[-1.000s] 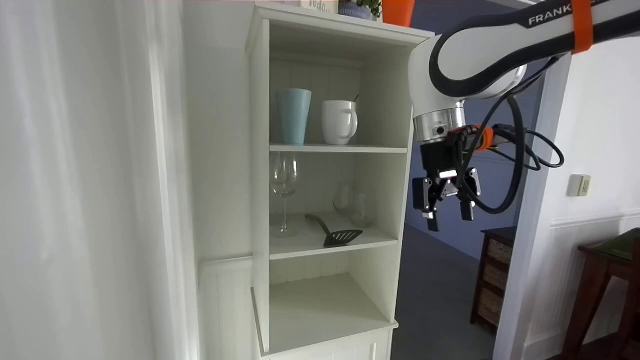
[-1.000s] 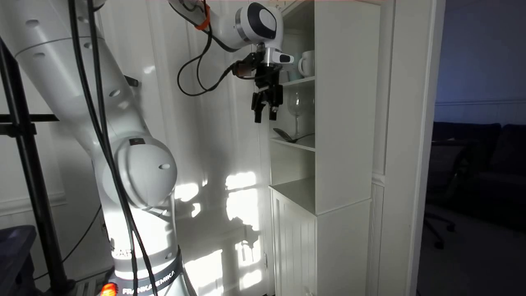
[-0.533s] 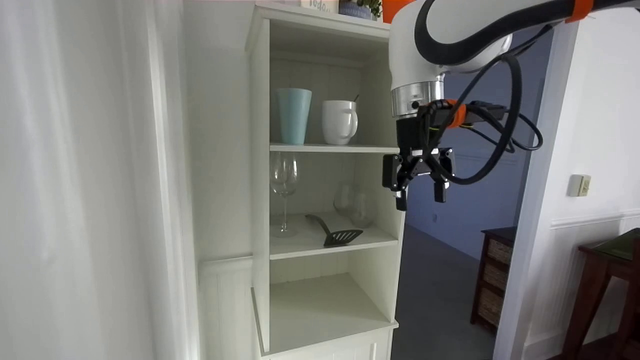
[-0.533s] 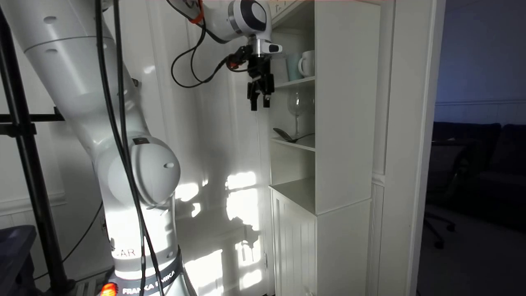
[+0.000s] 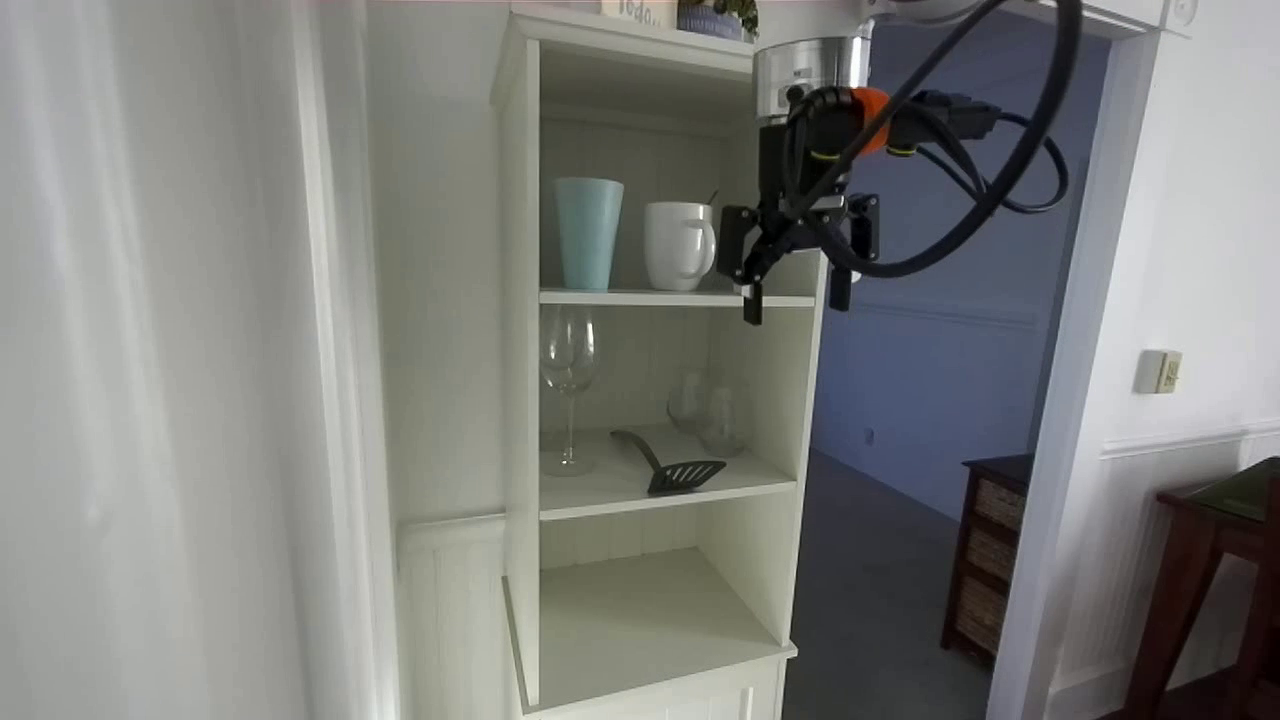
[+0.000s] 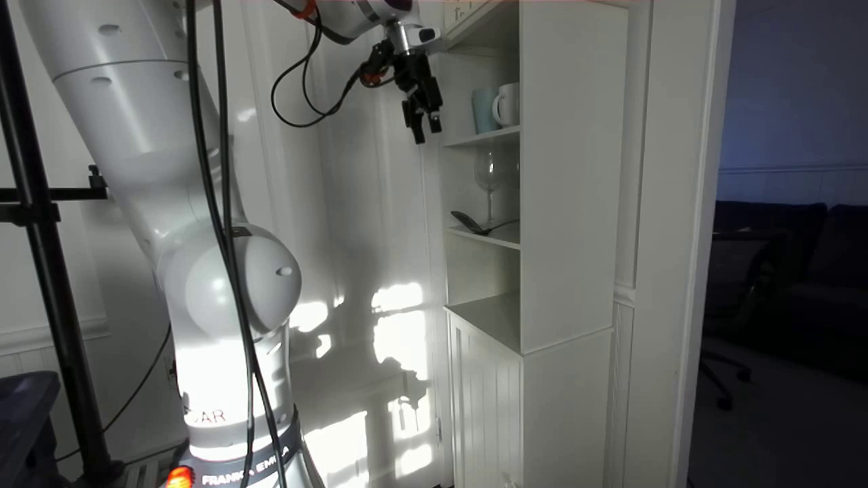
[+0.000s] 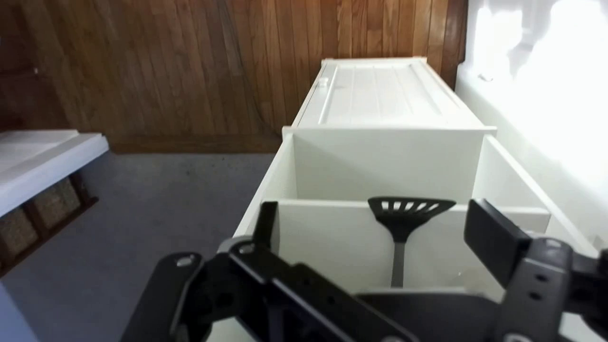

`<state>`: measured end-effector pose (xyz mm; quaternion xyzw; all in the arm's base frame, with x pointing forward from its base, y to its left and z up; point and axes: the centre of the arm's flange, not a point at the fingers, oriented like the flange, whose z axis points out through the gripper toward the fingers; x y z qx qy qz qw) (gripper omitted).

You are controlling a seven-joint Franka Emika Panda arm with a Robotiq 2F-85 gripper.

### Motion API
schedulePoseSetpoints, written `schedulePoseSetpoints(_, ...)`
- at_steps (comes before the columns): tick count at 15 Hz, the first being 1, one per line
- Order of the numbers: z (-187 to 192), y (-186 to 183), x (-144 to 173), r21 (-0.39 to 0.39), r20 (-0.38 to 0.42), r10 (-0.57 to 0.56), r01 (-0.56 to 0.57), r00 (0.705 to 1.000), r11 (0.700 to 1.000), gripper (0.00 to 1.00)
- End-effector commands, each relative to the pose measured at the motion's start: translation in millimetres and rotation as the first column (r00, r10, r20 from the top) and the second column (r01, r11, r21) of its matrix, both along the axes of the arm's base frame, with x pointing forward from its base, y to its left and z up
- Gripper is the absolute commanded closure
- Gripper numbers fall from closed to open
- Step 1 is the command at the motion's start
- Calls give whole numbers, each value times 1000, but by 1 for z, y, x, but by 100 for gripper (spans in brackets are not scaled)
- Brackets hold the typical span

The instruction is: Move the white mug to the bottom shelf.

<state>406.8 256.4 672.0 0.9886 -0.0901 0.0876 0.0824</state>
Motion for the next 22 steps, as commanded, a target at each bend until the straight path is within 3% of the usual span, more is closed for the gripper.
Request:
schedulePoseSetpoints(1,47,8,6,-76,124,16,-6,992,997,0)
schedulePoseSetpoints(4,74,14,13,-101,258,55,-29,965,994,0)
schedulePoseSetpoints(5,56,2,1,-83,194,33,-17,980,996,0)
schedulePoseSetpoints(7,66,5,3,-91,234,45,-24,971,996,0)
schedulePoseSetpoints(11,65,6,7,-95,236,46,-25,971,995,0)
schedulePoseSetpoints(16,78,-12,32,-155,361,176,-127,916,980,0)
schedulePoseSetpoints(22,78,-16,57,-66,459,225,-220,859,973,0)
